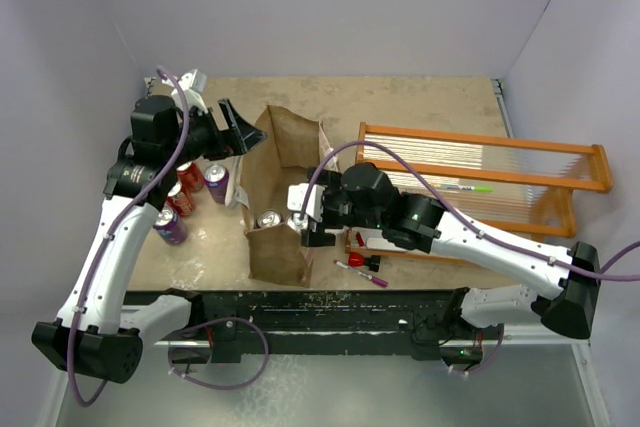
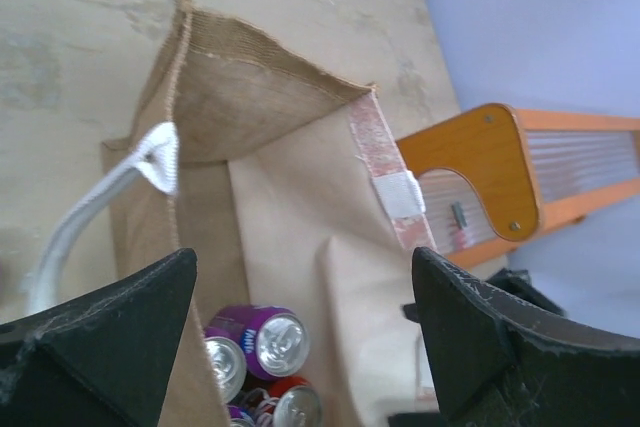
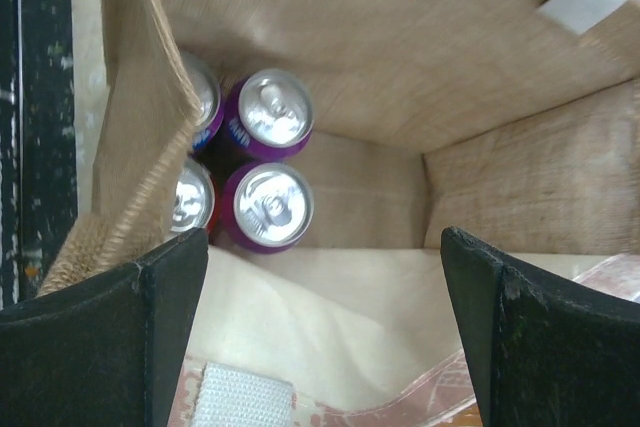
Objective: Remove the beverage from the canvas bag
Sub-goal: Adjust the canvas bag at the center of the board.
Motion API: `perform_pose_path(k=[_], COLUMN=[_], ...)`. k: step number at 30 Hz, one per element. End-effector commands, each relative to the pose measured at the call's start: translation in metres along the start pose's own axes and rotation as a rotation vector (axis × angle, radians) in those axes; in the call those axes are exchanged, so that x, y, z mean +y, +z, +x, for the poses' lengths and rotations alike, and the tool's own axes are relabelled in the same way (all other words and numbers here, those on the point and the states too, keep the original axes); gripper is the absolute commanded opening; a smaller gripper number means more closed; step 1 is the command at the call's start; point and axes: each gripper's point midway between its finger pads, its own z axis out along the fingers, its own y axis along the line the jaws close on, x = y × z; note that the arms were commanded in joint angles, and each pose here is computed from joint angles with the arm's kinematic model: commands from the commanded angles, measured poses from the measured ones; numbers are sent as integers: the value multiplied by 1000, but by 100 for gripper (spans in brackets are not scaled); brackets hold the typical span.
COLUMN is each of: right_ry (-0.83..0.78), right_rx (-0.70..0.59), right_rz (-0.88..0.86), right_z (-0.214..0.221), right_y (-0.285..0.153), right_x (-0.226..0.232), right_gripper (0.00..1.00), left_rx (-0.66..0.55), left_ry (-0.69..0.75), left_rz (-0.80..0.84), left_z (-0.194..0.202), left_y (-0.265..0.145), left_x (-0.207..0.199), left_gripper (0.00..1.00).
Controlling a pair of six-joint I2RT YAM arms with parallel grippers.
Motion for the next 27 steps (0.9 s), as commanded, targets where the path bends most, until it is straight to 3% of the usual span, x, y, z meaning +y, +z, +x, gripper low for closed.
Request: perform_pose_path(k=[1,6,11,20,27], right_ry=[-107,-129,-127,-109,-173], right_rx=[-50,-15,-13,2,93], right_rz=[-12,-47,-205,-264,-333], right_z=[6,37,51,70,111], right_y=[-3,4,10,18,23], right_x=[9,29,63,78,97], right_gripper=[100,100,99,96,94], left_rx=[12,89,188,304,413], left_ry=[-45,-39,-52,-67,-82], left_rz=[182,170,158,70,61], left_z=[6,40,73,106,139], left_y=[-1,9,18,21,8], left_x=[-36,-41,-50,-28,-16], left_gripper=[88,85,82,82,82])
